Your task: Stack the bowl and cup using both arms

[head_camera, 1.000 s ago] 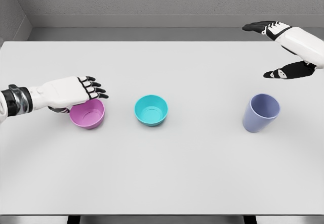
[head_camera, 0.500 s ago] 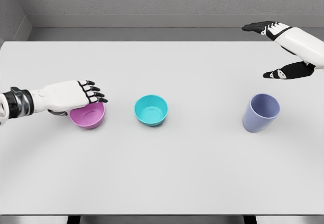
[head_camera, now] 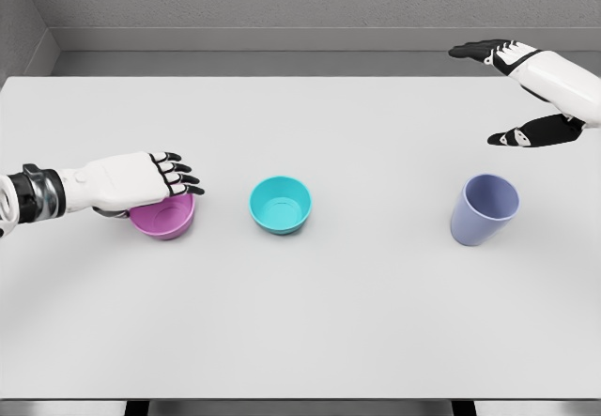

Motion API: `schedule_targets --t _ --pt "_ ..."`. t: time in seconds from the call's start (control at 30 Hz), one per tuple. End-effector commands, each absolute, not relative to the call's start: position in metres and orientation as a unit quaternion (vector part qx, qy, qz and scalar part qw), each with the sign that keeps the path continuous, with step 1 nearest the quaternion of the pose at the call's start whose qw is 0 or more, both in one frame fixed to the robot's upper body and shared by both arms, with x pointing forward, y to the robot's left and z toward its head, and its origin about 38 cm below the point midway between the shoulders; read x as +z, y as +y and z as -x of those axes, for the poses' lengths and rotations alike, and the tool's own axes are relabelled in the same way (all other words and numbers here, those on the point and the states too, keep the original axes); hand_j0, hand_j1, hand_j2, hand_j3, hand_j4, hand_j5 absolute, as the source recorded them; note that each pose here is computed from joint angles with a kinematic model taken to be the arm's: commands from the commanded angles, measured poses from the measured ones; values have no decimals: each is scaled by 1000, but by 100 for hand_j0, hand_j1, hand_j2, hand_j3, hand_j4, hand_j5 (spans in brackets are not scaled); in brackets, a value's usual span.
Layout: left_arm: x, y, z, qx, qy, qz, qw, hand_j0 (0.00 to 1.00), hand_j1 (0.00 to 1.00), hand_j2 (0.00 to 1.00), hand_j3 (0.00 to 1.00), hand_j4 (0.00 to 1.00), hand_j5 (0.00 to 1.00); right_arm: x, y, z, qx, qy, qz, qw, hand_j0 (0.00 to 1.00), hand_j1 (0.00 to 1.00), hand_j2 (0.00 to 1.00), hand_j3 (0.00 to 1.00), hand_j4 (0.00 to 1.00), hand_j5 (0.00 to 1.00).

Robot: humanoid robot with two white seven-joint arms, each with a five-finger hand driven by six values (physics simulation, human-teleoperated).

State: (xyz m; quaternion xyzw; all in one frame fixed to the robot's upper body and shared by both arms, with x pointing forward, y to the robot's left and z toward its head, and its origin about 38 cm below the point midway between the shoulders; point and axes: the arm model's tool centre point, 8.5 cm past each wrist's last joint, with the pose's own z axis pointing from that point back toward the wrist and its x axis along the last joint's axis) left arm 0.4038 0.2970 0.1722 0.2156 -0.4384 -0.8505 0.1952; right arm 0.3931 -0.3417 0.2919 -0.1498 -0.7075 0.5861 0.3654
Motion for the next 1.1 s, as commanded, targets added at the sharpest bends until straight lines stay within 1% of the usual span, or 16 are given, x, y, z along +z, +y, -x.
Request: schedule_targets --t 0.0,0.17,0.2,0.3,0.33,0.4,0.47,0.57,0.6,0.67,0.73,0.77,0.8,0.97,1.0,1.07 --pt "173 297 -404 -850 -440 -215 196 100 100 100 100 100 100 292 -342 -393 584 -708 149 367 100 100 100 100 100 100" --pt "170 294 -401 -850 -441 -211 194 100 100 100 100 100 100 293 -342 -393 584 -709 149 366 100 100 100 100 100 100" --pt "170 295 -401 -851 -441 -211 194 98 98 98 98 98 98 292 -342 -393 584 -708 149 367 100 100 100 100 100 100" --pt "169 295 -399 -851 -440 -209 195 84 84 84 84 84 84 292 -342 -393 584 -709 149 366 100 100 100 100 100 100" --pt "169 295 -399 -851 -440 -209 194 75 75 75 75 75 75 292 -342 -393 584 -709 149 366 100 100 100 100 100 100" --pt "170 294 -399 -851 -441 -209 194 67 67 67 67 67 67 292 -342 -393 584 -708 149 367 100 100 100 100 100 100" --pt "169 295 -399 -851 -441 -209 194 59 59 59 59 59 59 292 -342 -393 584 -708 149 367 100 100 100 100 100 100" --pt "169 294 -399 -851 -441 -209 194 52 52 52 52 52 52 292 -342 -393 585 -708 149 366 100 100 100 100 100 100" --pt "169 294 -399 -851 -441 -209 195 52 52 52 52 52 52 292 -342 -393 585 -708 148 367 100 100 100 100 100 100" --pt "168 293 -399 -851 -442 -208 195 48 48 48 48 48 48 292 -343 -393 584 -708 149 367 100 100 100 100 100 100" --pt "169 294 -399 -848 -447 -205 199 47 47 47 47 47 47 292 -342 -393 584 -708 149 367 100 100 100 100 100 100" --pt "169 293 -400 -846 -449 -204 200 42 42 42 42 42 42 292 -342 -393 584 -708 149 367 100 100 100 100 100 100" --pt "169 292 -400 -846 -451 -203 200 40 40 40 40 40 40 292 -342 -393 584 -708 149 367 100 100 100 100 100 100" --pt "175 291 -403 -837 -465 -204 204 39 39 39 39 39 39 292 -342 -393 584 -709 149 366 100 100 100 100 100 100" --pt "177 291 -404 -833 -472 -203 206 37 37 37 37 37 37 292 -342 -393 584 -709 149 366 100 100 100 100 100 100" --pt "181 284 -407 -826 -485 -202 205 37 37 37 37 37 37 292 -342 -393 585 -708 148 367 100 100 100 100 100 100"
